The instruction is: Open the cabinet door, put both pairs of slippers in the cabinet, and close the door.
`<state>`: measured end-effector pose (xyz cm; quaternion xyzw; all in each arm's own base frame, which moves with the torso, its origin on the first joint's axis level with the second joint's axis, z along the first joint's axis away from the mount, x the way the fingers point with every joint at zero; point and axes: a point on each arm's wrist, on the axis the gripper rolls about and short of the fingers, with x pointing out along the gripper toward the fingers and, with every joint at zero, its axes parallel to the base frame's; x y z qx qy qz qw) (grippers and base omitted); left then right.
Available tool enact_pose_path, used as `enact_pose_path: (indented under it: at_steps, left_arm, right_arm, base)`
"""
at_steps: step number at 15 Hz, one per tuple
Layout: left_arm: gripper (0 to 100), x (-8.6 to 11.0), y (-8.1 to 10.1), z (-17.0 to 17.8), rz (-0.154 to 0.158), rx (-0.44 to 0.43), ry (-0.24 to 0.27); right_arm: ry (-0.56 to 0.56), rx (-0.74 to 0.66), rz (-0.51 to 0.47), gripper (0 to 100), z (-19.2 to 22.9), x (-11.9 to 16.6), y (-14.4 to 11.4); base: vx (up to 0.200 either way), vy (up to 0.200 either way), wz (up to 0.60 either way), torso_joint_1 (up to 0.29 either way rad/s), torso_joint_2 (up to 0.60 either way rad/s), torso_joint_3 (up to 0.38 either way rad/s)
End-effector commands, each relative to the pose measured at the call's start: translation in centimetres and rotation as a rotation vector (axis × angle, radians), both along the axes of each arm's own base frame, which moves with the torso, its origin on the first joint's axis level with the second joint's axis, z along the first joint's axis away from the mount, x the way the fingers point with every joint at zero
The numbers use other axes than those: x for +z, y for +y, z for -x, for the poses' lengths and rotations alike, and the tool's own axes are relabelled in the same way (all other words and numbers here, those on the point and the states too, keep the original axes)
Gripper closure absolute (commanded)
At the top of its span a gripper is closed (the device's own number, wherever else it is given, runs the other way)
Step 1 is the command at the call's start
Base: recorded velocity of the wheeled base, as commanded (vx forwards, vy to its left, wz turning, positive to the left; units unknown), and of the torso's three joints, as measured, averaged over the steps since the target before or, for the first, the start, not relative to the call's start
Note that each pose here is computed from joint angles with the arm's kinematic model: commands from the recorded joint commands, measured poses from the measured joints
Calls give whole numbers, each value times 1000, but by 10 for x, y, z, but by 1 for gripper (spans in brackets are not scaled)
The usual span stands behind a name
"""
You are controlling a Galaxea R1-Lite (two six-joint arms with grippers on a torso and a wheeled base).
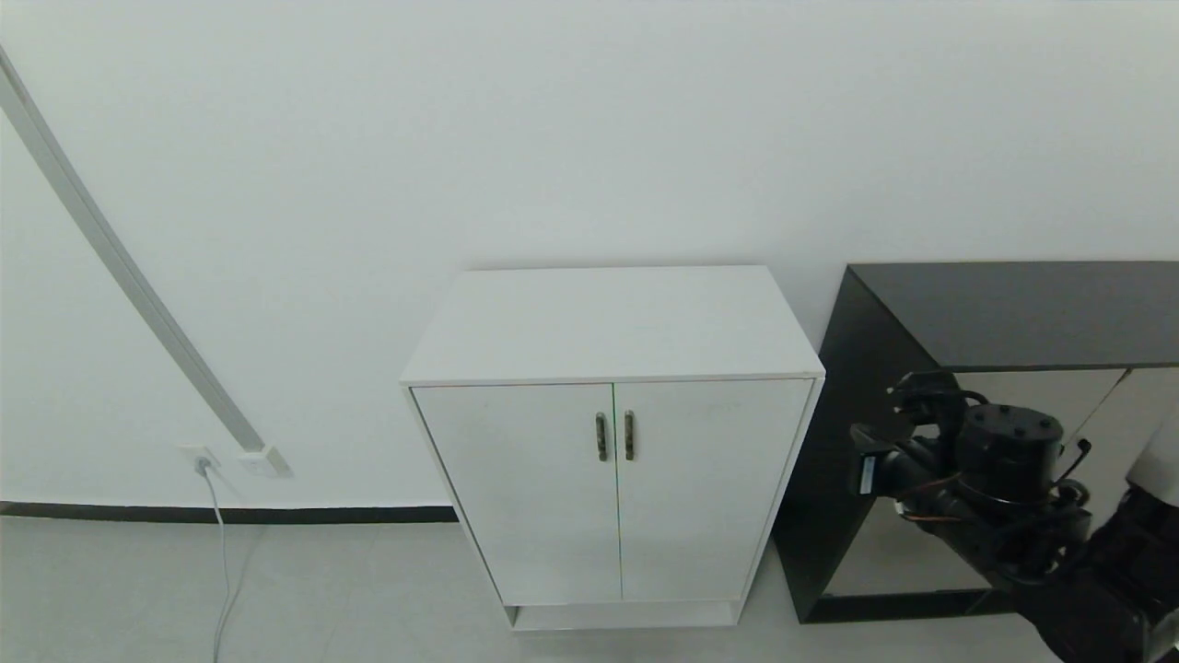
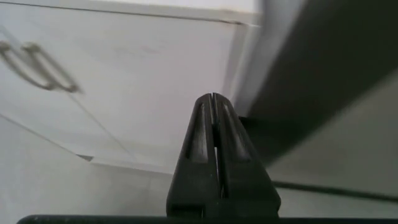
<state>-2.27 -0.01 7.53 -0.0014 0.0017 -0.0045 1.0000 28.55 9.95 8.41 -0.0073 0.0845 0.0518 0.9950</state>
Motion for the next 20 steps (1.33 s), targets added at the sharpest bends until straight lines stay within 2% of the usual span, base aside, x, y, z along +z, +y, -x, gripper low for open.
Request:
enact_pose_path:
  at_steps: [1,7,13,17,18,19,20]
  left_arm:
    - [100,0,0,0,0,0,1]
    - [100,0,0,0,0,0,1]
    - [100,0,0,0,0,0,0]
    - [100,0,0,0,0,0,1]
    - [100,0,0,0,0,0,1]
    - [100,0,0,0,0,0,1]
    - [100,0,0,0,0,0,1]
  right_arm:
    - [-24,-99,-6,100,34,15,-39]
    - [-76,-216,-7,100,107,35,-80]
    - [-93,-261,2,100,151,50,-93]
    - [32,-258,-4,100,197,41,-97]
    - [32,-258,-4,100,197,41,-97]
    - [88,-244,-23,100,232,28,-100]
    - [87,-231,-26,100,241,25,-100]
  base:
    - [0,0,0,0,0,0]
    - [0,0,0,0,0,0]
    - [0,0,0,0,0,0]
    - [0,0,0,0,0,0]
    - [0,0,0,0,0,0]
    - [0,0,0,0,0,0]
    - [0,0,0,0,0,0]
